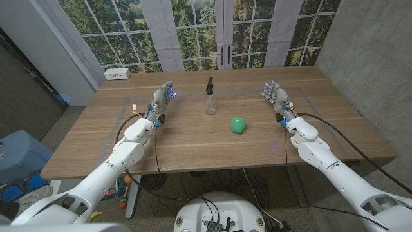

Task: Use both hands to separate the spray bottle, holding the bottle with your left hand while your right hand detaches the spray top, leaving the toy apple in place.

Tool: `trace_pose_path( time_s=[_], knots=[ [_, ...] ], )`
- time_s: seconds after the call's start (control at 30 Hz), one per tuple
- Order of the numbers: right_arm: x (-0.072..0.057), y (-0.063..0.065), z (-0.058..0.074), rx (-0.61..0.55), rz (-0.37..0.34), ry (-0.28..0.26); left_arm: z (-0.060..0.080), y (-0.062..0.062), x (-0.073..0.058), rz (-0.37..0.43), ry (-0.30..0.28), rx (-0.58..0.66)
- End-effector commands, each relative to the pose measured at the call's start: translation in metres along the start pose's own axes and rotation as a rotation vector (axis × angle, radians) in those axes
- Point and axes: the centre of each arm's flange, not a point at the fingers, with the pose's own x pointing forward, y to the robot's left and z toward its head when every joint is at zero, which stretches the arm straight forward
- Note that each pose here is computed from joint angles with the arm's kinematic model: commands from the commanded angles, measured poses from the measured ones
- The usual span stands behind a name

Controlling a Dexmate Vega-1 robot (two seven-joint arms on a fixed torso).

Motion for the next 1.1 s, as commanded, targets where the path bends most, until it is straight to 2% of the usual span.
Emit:
trace_pose_path(
  time_s=[0.03,0.4,0.67,0.97,1.1],
  knots=[
    [-0.019,-0.015,-0.013,0.078,-0.103,-0.021,0.005,-0.003,0.005,-0.005,-0.027,0.012],
    [-0.017,-0.017,-0.012,0.079,-0.105,-0.027,0.007,-0.004,0.005,-0.015,-0.017,0.067],
    [-0.017,-0.015,-0.008,0.057,-0.102,-0.036,0.019,-0.005,0.007,-0.13,0.026,0.363],
    [-0.017,-0.011,-0.001,0.023,-0.098,-0.052,0.034,-0.013,0.01,-0.115,0.011,0.655],
    [-0.018,-0.011,0.0,0.019,-0.107,-0.055,0.037,-0.016,0.011,-0.099,0.017,0.742]
  ],
)
